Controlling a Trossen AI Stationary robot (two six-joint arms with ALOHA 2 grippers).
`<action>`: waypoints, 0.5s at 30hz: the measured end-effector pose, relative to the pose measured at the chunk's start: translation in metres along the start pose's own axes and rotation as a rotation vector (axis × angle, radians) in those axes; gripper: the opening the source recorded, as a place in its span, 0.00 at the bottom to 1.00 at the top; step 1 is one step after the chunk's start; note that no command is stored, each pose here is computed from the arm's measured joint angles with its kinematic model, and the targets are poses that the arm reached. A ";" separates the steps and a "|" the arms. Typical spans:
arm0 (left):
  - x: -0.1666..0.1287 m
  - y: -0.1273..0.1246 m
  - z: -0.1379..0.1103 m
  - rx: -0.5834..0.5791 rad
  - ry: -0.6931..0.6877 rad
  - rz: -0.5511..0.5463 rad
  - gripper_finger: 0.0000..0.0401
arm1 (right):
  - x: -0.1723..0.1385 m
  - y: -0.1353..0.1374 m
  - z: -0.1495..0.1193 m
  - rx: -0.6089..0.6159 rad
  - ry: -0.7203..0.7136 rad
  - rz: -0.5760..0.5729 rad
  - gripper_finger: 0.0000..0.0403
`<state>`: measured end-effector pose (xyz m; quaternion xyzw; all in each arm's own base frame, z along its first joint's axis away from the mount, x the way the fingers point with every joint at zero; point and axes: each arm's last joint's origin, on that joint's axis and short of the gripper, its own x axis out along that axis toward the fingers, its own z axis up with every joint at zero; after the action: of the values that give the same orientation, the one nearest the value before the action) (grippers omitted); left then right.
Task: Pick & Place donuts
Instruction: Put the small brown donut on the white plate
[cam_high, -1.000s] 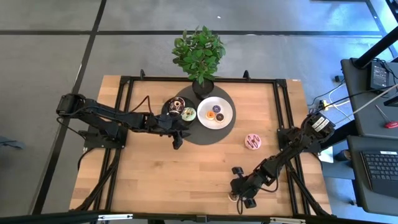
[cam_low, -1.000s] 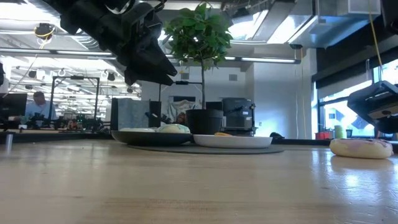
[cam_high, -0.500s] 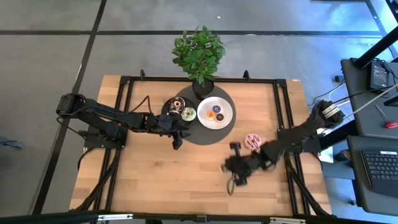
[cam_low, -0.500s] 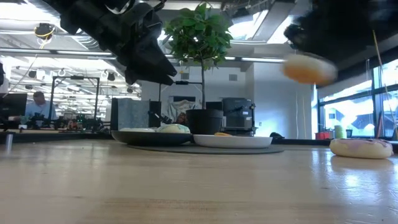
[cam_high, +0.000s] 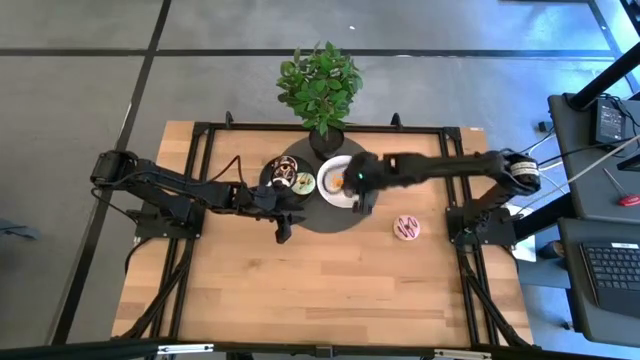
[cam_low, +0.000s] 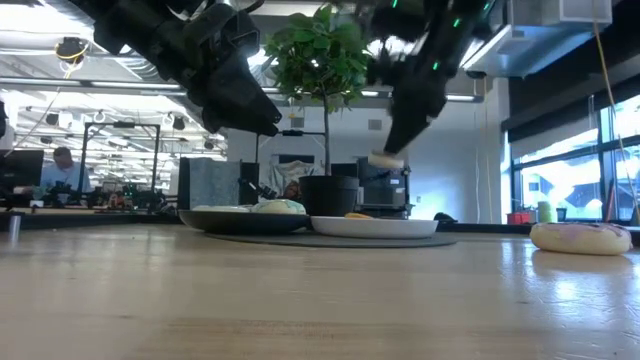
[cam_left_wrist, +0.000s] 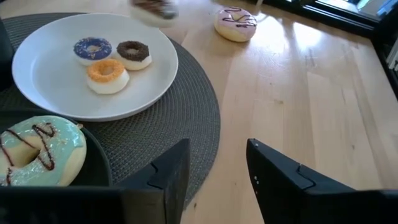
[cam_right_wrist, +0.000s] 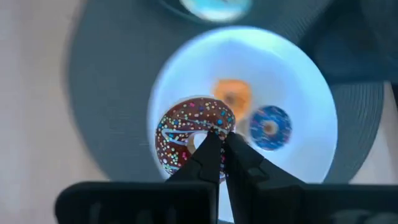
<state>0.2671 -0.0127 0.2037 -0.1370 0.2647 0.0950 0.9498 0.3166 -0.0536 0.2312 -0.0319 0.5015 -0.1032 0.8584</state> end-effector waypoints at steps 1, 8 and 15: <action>0.000 0.000 0.000 0.000 0.000 0.000 0.38 | 0.005 -0.008 -0.001 0.010 0.012 -0.004 0.04; 0.000 0.000 0.000 0.000 0.005 0.003 0.39 | 0.036 -0.040 -0.003 0.040 0.006 0.014 0.04; 0.000 0.000 0.000 0.000 0.005 0.003 0.38 | 0.064 -0.050 -0.011 0.020 0.071 0.011 0.06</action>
<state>0.2668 -0.0124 0.2032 -0.1368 0.2674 0.0961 0.9490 0.3305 -0.1152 0.1790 -0.0170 0.5307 -0.1045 0.8410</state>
